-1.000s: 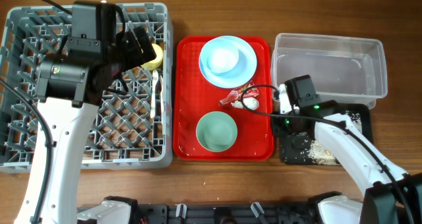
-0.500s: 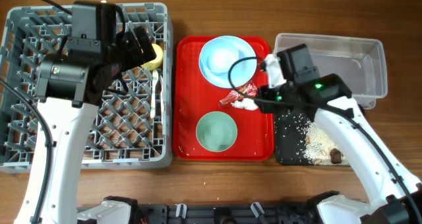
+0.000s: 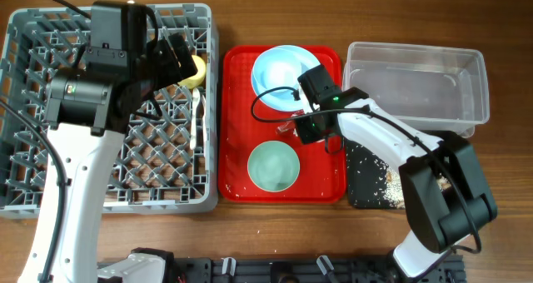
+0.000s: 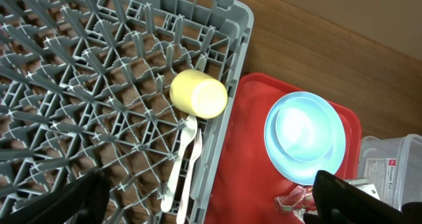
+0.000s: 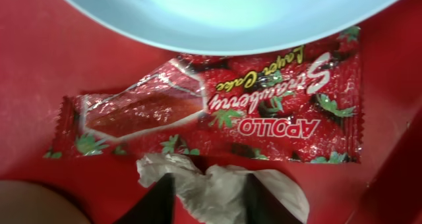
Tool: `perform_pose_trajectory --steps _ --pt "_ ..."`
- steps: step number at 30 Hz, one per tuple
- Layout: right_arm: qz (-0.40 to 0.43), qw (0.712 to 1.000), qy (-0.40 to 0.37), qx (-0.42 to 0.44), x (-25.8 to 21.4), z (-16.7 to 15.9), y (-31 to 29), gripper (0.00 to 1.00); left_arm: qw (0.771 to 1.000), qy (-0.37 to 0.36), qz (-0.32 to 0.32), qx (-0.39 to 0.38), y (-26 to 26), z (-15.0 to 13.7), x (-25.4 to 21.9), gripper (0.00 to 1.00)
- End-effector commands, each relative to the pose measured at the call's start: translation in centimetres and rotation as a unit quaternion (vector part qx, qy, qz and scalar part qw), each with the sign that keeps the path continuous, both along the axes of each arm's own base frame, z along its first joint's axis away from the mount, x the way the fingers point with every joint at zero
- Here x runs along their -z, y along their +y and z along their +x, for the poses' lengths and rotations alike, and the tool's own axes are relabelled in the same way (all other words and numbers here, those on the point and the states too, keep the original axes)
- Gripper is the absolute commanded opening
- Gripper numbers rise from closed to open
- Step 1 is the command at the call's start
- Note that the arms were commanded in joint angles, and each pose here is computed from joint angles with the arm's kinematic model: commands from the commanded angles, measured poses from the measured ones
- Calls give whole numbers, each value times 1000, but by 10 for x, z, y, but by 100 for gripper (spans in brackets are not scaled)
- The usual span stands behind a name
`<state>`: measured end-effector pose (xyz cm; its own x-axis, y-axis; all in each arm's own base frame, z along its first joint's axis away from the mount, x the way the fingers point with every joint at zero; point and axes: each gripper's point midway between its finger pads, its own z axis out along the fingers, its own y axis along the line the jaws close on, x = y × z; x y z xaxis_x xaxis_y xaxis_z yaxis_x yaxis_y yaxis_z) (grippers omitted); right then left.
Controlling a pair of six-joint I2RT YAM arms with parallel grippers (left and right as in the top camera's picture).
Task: Sort waste into correct bins and load items into the dishwasher rack
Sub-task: 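Move the right gripper to the red tray and grasp the white tissue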
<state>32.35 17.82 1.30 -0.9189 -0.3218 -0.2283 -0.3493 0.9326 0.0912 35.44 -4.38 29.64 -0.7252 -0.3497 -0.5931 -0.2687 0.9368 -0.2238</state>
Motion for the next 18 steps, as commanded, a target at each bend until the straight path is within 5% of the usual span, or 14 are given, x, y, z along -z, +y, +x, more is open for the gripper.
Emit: perform_pose_trajectory --steps 1,3,7,10,13,16,18 --pt "-10 1000 -1 -13 1 1 -1 16 1000 -8 0 -5 3 1 -5 100" --pt "19 1000 -4 -19 -30 6 11 4 1000 -8 0 -5 3 1 -5 100" --pt "47 995 -83 -16 -135 21 15 4 1000 -8 0 -5 3 1 -5 100" --pt "0 980 -185 73 -194 31 -31 4 1000 -8 0 -5 3 1 -5 100" --pt "35 991 -116 48 -182 3 -22 41 1000 -8 0 -5 3 1 -5 100" --pt "33 998 -38 37 -140 -22 -20 58 1000 -8 0 -5 3 1 -5 100" --pt "20 999 -9 27 -97 -31 -18 60 1000 -8 0 -5 3 1 -5 100"
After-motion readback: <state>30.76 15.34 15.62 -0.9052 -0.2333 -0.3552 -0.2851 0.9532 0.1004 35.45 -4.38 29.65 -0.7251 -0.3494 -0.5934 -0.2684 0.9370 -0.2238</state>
